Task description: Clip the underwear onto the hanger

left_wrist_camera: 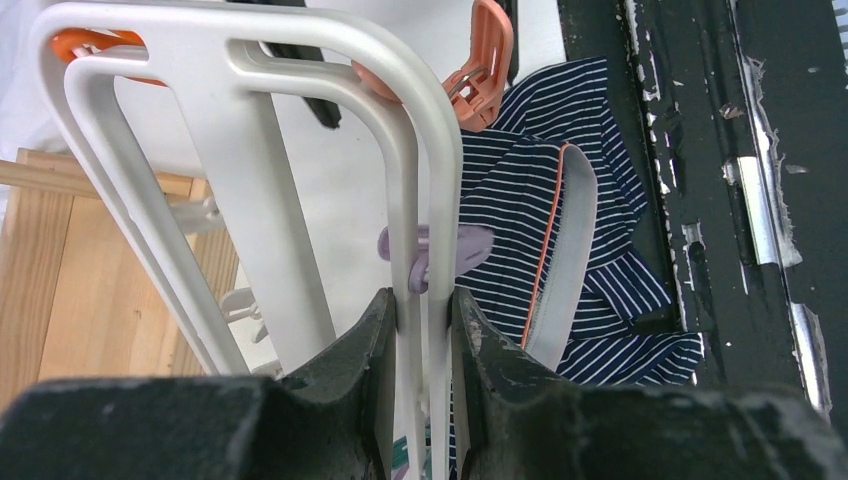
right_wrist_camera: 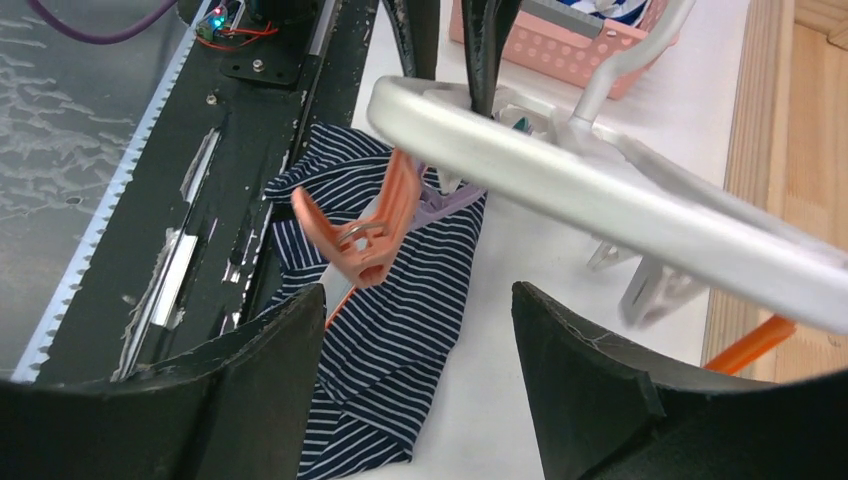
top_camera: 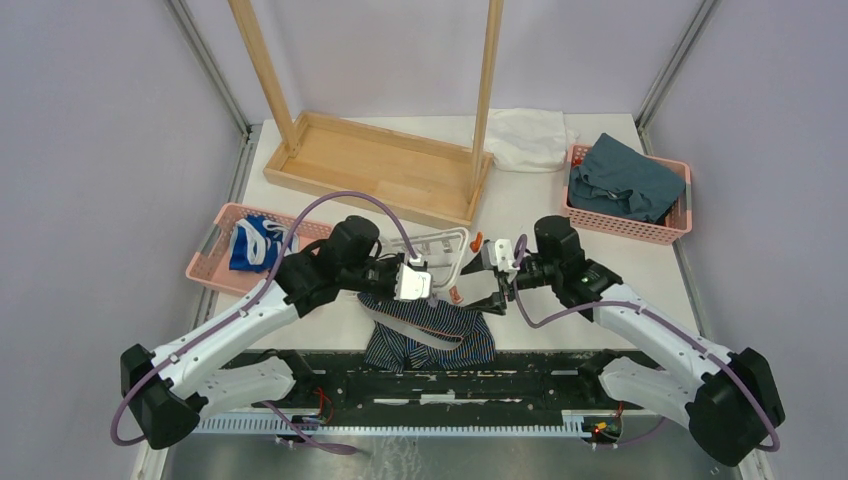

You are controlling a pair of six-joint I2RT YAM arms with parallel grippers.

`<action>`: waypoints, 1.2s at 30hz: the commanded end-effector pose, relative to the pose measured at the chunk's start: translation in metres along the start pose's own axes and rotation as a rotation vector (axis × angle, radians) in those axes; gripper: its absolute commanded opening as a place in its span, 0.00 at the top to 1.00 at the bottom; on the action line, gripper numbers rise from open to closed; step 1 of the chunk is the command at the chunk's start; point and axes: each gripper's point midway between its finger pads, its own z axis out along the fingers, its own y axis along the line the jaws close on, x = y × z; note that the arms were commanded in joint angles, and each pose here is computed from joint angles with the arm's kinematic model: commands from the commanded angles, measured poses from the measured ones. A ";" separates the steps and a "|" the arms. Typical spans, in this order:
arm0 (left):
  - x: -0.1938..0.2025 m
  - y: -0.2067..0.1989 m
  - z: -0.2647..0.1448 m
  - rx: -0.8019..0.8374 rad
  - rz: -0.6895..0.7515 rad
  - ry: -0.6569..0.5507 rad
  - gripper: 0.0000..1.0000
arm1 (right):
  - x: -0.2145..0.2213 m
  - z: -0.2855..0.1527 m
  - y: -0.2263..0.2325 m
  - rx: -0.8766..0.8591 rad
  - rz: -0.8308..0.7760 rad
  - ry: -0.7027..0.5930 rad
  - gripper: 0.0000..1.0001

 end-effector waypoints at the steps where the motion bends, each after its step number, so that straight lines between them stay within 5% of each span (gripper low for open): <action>1: -0.031 0.021 -0.005 -0.064 0.124 -0.106 0.97 | -0.024 0.013 -0.005 -0.033 -0.069 -0.109 0.24; 20: -0.029 0.022 -0.006 -0.070 0.131 -0.100 0.97 | -0.045 0.012 0.022 -0.181 -0.001 -0.164 0.32; 36: -0.028 0.022 -0.004 -0.063 0.130 -0.098 0.97 | -0.064 0.009 0.011 -0.119 -0.040 -0.190 0.37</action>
